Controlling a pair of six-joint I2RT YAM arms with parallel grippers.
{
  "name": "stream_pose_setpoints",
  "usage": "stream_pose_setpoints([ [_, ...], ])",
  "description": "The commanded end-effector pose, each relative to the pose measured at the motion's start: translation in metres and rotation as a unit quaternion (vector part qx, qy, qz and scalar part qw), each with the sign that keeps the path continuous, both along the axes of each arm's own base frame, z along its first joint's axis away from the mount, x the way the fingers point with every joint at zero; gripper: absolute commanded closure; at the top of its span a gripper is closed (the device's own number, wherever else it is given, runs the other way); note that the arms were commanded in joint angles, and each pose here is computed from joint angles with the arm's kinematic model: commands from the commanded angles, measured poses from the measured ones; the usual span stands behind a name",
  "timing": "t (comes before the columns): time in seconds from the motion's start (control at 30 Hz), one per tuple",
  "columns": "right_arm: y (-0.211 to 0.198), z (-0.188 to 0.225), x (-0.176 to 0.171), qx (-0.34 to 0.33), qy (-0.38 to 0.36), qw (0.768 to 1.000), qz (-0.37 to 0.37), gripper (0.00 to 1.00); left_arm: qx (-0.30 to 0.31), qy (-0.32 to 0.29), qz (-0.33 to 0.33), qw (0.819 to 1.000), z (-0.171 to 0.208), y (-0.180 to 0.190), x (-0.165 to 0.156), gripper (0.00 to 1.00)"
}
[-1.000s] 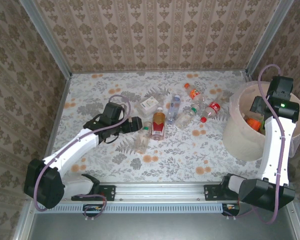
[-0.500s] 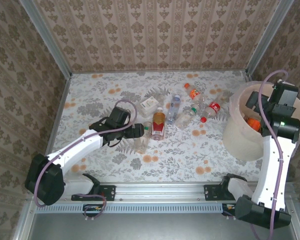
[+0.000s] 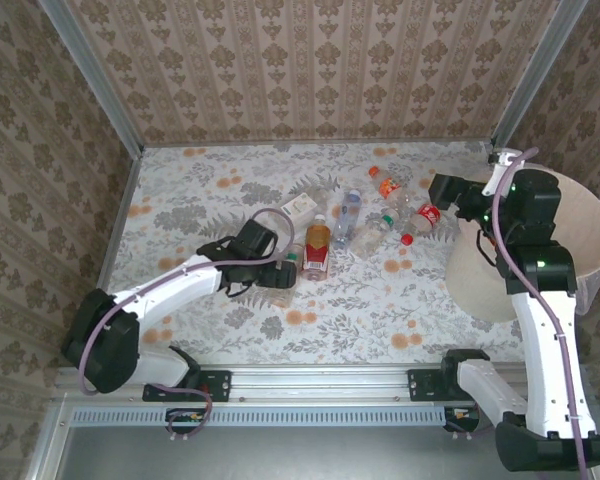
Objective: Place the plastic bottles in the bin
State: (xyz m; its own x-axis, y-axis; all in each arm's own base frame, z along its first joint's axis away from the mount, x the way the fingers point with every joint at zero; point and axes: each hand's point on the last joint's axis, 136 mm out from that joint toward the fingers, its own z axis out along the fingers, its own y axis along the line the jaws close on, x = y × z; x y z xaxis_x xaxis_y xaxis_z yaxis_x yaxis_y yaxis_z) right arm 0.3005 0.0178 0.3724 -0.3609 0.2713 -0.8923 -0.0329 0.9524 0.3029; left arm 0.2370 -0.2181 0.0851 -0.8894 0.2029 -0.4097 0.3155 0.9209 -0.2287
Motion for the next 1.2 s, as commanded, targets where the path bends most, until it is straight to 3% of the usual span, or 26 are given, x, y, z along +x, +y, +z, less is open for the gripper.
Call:
stream_pose_setpoints([
  [0.0, 0.018, 0.009, 0.005, 0.021, -0.029, 0.999, 0.030, 0.00, 0.019, -0.011, -0.047, 0.999, 0.003, -0.013, -0.004, 0.00],
  [0.23, 0.023, -0.008, 0.011, 0.009, -0.006, 1.000, 0.030, 0.00, 0.116, -0.007, -0.104, 0.988, -0.030, -0.020, -0.022, 0.02],
  [0.4, 0.024, -0.010, 0.012, 0.005, -0.002, 0.999, 0.033, 0.00, 0.142, -0.001, -0.110, 0.984, -0.045, -0.024, -0.025, 0.08],
  [0.73, 0.023, -0.016, 0.012, 0.001, 0.005, 1.000, 0.029, 0.00, 0.143, -0.001, -0.085, 0.986, -0.051, -0.015, -0.022, 0.19],
  [0.97, 0.025, -0.018, 0.014, -0.005, 0.008, 0.999, 0.031, 0.00, 0.127, 0.009, -0.075, 0.989, -0.055, -0.013, -0.021, 0.38],
  [1.17, 0.043, -0.025, 0.020, -0.002, 0.013, 0.998, 0.057, 0.00, 0.090, -0.008, -0.036, 0.995, -0.043, -0.002, -0.013, 0.47],
])
